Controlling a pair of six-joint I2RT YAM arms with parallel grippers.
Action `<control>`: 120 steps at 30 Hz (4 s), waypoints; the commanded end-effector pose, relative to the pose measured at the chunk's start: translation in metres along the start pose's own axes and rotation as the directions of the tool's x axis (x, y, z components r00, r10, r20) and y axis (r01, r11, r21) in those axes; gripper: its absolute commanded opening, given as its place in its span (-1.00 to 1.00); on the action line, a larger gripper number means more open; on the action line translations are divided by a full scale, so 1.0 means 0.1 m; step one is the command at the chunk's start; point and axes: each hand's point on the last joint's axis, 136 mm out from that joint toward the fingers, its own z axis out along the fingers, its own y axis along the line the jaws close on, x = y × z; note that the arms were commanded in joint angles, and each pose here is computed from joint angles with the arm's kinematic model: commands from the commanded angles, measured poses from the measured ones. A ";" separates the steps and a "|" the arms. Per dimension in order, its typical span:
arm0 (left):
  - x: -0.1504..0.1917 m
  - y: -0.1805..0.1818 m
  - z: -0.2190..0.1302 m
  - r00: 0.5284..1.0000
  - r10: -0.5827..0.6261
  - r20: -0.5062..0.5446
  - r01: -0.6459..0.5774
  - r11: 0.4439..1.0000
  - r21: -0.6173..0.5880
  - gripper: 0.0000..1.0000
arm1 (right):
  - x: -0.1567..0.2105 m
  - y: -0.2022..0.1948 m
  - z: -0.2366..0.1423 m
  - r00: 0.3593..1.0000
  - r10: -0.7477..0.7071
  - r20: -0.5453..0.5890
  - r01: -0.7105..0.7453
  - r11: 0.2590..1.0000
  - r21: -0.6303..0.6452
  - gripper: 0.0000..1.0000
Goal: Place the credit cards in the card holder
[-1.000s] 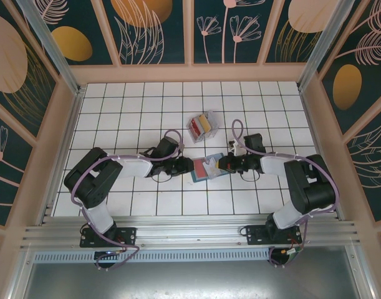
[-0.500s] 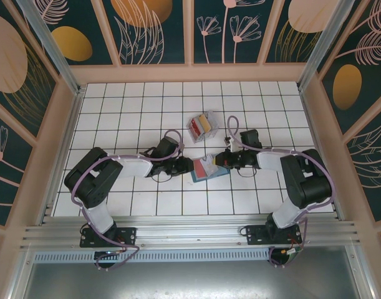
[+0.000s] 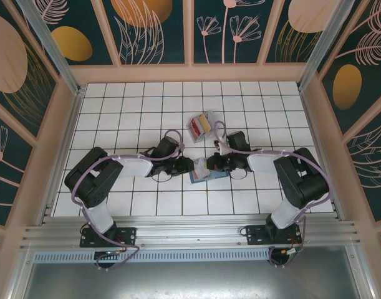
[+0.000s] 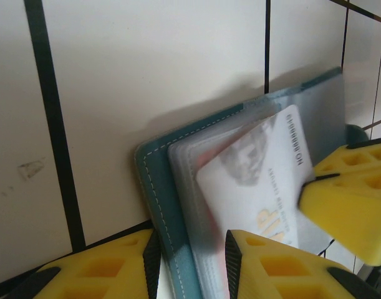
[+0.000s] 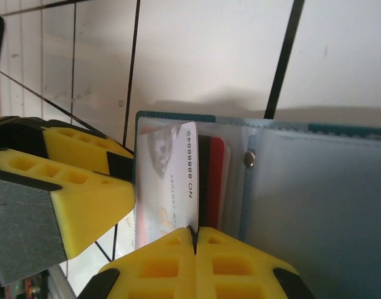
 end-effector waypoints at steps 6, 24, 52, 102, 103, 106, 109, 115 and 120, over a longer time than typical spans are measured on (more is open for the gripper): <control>0.00 0.01 0.10 1.000 0.003 -0.016 -0.003 1.000 0.001 -0.28 | 0.07 -0.02 0.14 1.000 -0.001 -0.004 0.002 0.992 0.126 -0.97; 0.01 0.02 0.09 1.000 -0.004 -0.011 0.004 1.000 0.005 -0.28 | 0.01 0.00 0.06 0.999 -0.015 0.044 0.005 0.972 0.234 -0.77; -0.01 -0.01 0.06 1.000 0.001 0.003 -0.001 1.000 0.011 -0.28 | 0.18 0.05 0.11 0.999 -0.030 0.029 0.020 0.951 0.310 -0.80; -0.19 0.14 -0.05 0.996 0.084 0.031 -0.080 0.991 -0.108 -0.42 | 0.19 -0.68 -0.31 0.980 0.081 0.179 -0.155 0.880 0.449 -0.56; -0.13 0.16 -0.06 0.997 0.078 0.026 -0.074 0.991 -0.109 -0.43 | 0.15 -0.68 -0.27 0.983 0.072 0.166 -0.141 0.880 0.453 -0.56; 0.04 0.16 -0.11 0.998 0.067 0.020 -0.064 0.992 -0.111 -0.45 | 0.08 -0.65 -0.19 0.987 0.055 0.151 -0.117 0.890 0.441 -0.56; 0.20 0.07 -0.17 0.998 0.062 0.018 -0.060 0.994 -0.091 -0.45 | 0.01 -0.60 -0.12 0.991 0.026 0.132 -0.080 0.902 0.425 -0.56; 0.52 -0.17 -0.11 0.997 0.070 -0.015 -0.071 0.996 -0.046 -0.47 | -0.09 -0.50 -0.01 0.997 -0.034 0.064 0.006 0.917 0.399 -0.57; 0.69 -0.30 -0.01 0.996 0.083 -0.045 -0.084 0.996 -0.021 -0.47 | -0.20 -0.41 0.07 0.996 -0.085 0.015 0.074 0.933 0.353 -0.57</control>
